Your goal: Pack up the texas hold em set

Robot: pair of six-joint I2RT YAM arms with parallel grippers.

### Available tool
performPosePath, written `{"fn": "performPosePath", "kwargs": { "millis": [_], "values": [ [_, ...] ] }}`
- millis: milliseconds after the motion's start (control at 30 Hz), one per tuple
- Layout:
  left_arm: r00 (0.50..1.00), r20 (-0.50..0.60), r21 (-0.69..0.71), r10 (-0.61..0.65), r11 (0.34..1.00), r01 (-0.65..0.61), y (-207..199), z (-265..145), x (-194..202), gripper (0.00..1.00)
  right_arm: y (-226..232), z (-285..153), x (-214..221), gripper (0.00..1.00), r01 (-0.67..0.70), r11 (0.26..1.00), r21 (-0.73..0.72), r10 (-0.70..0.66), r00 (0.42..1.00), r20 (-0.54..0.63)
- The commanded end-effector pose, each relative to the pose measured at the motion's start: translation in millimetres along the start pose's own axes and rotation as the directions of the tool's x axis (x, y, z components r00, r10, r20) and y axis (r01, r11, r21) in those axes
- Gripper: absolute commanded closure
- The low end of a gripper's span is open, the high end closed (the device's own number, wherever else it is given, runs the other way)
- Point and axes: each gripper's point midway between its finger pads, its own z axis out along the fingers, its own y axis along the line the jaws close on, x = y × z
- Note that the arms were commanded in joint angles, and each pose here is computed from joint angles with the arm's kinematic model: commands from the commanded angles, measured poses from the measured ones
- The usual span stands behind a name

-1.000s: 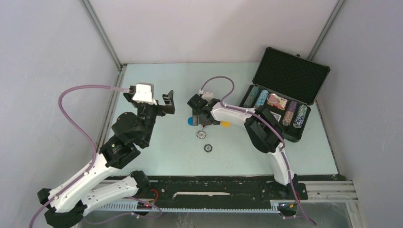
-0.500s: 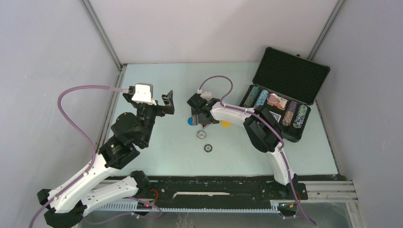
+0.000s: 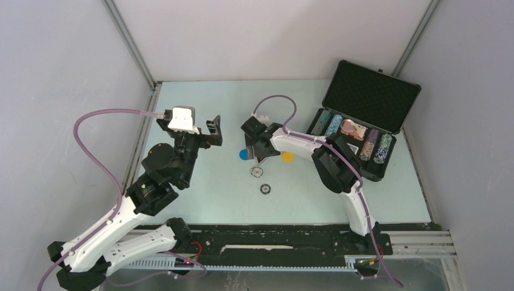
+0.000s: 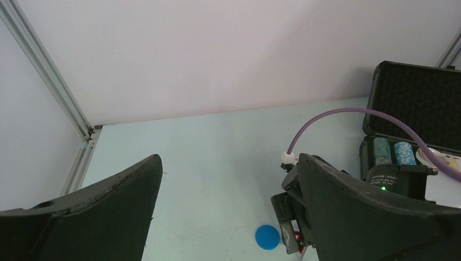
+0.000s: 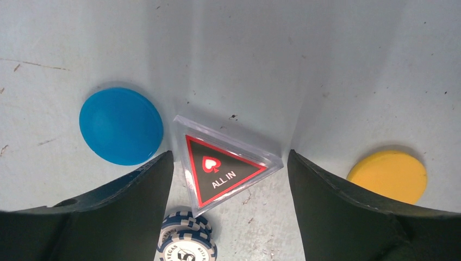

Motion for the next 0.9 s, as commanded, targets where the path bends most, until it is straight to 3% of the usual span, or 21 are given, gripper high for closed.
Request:
{"fn": "performPosePath", "kwargs": {
  "millis": [0,867],
  "values": [
    [0.999,0.026,0.004,-0.039,0.999,0.039,0,1,-11,0.00,-10,2,-2,0.16,0.018,1.000,-0.021,-0.019,1.000,-0.023],
    [0.999,0.022,0.005,-0.039,0.999,0.039,0,2,-10,0.00,5,-5,8,0.16,0.005,1.000,-0.025,-0.006,0.999,-0.048]
  ]
}}
